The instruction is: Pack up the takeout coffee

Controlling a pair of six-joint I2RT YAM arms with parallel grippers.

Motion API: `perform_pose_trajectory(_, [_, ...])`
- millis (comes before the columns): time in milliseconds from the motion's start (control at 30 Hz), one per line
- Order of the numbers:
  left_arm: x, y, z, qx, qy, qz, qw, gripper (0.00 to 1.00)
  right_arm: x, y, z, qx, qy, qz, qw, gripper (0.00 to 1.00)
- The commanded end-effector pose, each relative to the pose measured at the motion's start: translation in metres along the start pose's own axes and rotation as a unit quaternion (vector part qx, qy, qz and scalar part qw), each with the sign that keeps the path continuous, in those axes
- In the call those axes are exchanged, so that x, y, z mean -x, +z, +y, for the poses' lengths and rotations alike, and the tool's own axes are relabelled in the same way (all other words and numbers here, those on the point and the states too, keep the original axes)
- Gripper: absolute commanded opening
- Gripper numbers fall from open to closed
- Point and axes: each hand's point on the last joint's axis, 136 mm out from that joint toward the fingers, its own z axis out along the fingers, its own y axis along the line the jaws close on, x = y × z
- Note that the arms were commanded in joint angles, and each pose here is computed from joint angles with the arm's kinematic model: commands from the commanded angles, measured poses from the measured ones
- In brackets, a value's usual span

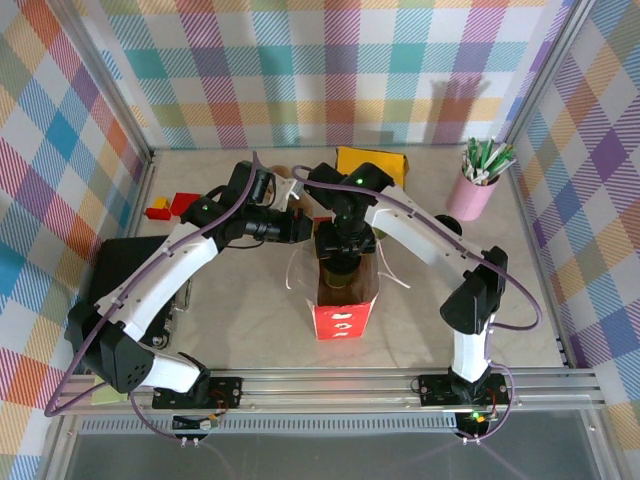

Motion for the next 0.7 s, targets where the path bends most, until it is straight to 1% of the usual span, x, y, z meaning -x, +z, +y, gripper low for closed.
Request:
perform_pose_trajectory(0, [0.001, 0.0, -0.004, -0.02, 0.009, 0.004, 1.0, 0.02, 0.002, 0.013, 0.0, 0.0, 0.006, 0.013, 1.0, 0.66])
perform_pose_trajectory(200, [0.005, 0.003, 0.004, -0.018, 0.0, 0.004, 1.0, 0.02, 0.007, 0.021, -0.006, -0.006, 0.013, 0.005, 1.0, 0.66])
perform_pose_trajectory(333, [0.006, 0.004, 0.008, -0.018, -0.005, 0.004, 1.0, 0.02, 0.01, 0.022, -0.01, -0.015, 0.012, -0.012, 1.0, 0.66])
perform_pose_trajectory(500, [0.008, 0.004, 0.01, -0.019, 0.0, 0.0, 1.0, 0.02, 0.012, 0.028, -0.016, -0.023, 0.012, -0.024, 0.999, 0.66])
perform_pose_trajectory(667, [0.008, 0.003, 0.012, -0.013, 0.007, 0.002, 1.0, 0.06, 0.01, 0.031, -0.019, -0.03, 0.016, -0.023, 0.999, 0.66])
